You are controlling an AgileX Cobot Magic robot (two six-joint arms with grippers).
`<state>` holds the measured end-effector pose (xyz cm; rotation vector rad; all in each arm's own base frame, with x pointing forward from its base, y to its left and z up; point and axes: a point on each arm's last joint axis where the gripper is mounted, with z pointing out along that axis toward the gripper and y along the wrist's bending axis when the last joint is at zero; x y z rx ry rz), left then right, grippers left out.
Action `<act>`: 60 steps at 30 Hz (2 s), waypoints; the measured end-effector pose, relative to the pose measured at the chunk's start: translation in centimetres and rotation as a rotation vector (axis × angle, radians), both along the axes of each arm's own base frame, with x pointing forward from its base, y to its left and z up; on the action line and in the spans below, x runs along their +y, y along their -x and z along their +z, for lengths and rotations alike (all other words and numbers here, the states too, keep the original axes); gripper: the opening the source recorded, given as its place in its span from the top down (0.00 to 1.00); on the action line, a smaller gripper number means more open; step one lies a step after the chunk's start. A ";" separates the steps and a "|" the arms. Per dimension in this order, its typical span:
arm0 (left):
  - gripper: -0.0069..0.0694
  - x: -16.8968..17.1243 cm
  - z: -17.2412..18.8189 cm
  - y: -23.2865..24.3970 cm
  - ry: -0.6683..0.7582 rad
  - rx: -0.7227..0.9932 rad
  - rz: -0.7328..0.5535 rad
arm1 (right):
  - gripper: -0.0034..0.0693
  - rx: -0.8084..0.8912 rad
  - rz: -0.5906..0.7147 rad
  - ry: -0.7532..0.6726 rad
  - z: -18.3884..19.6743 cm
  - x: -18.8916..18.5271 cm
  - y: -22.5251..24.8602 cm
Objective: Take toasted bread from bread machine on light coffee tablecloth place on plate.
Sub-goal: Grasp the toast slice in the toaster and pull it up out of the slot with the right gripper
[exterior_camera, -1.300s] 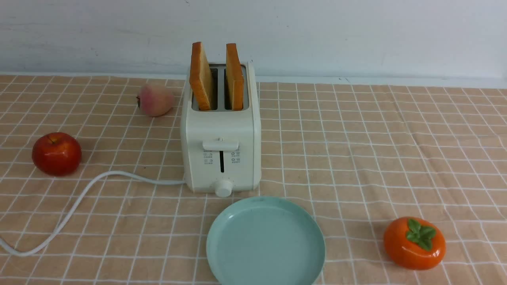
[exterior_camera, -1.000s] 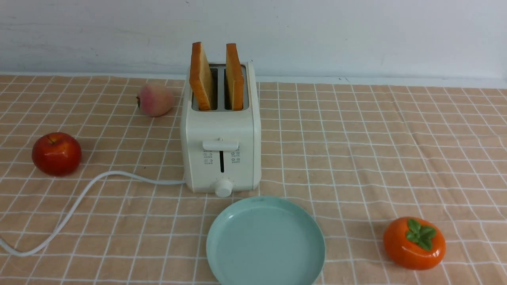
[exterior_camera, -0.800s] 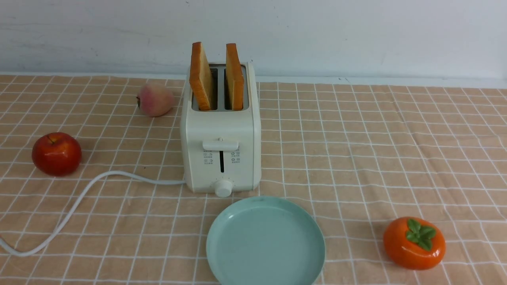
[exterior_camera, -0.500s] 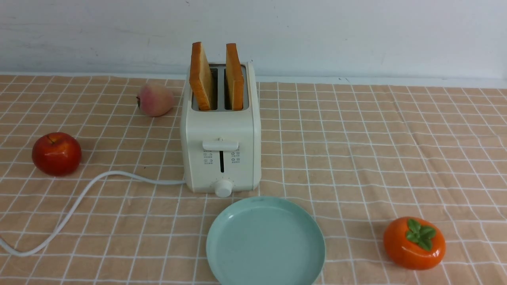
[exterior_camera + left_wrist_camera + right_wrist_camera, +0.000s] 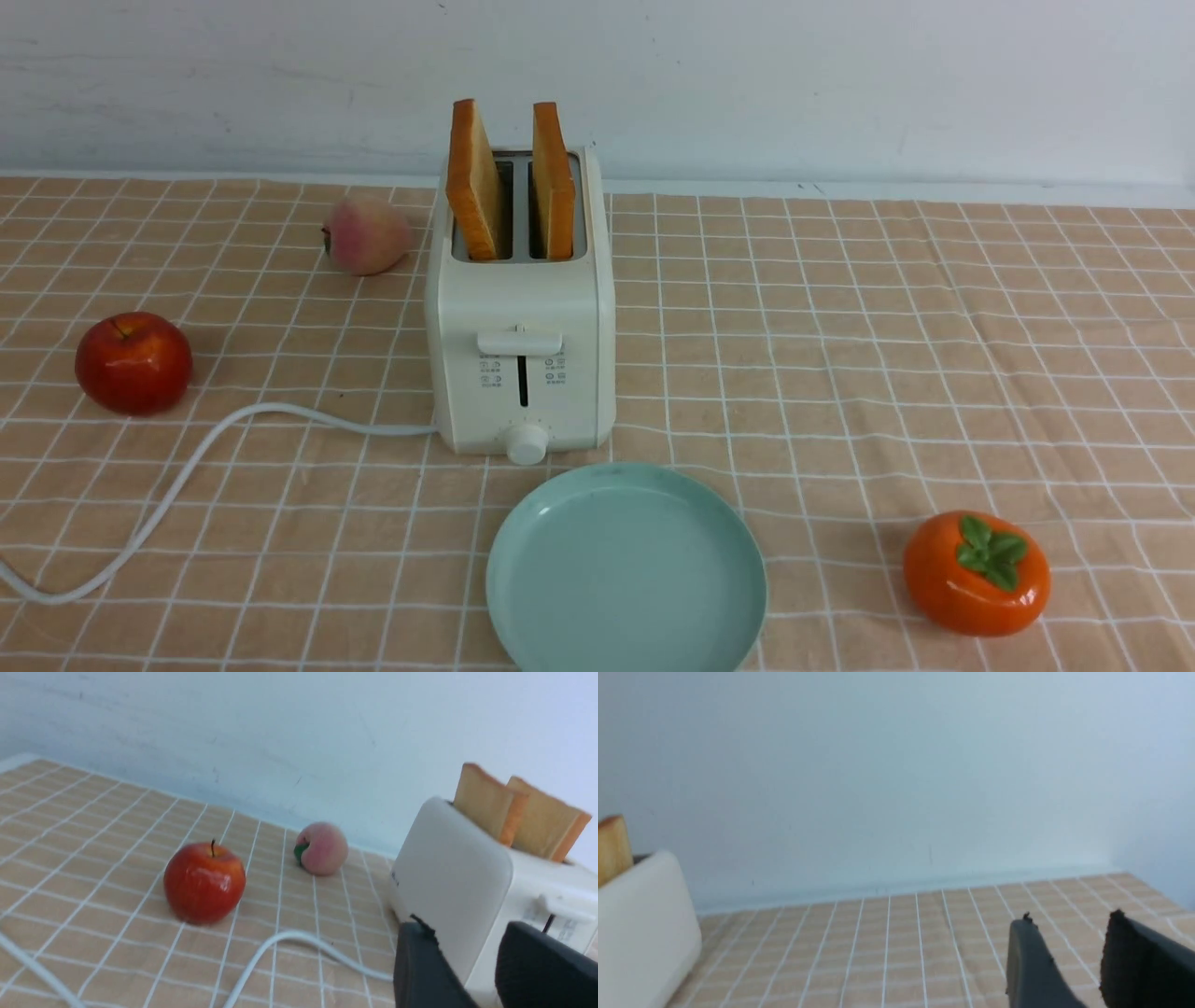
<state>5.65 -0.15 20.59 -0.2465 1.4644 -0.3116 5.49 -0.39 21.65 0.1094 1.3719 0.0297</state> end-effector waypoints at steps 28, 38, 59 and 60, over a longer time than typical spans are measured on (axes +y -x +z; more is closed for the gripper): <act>0.60 0.1 22.8 2.5 0.341 -0.383 -0.091 | 0.62 -0.425 0.149 -0.350 23.5 0.0 2.1; 0.60 1.3 19.4 -7.0 0.300 0.443 0.215 | 0.62 0.269 0.006 -0.030 23.7 -0.4 -9.8; 0.60 -1.3 12.6 -7.6 0.158 1.104 -0.008 | 0.61 1.086 0.510 -0.117 11.8 13.5 -27.6; 0.60 -1.5 12.6 -7.5 0.156 1.107 -0.037 | 0.59 1.055 0.564 -0.085 12.6 15.6 -28.6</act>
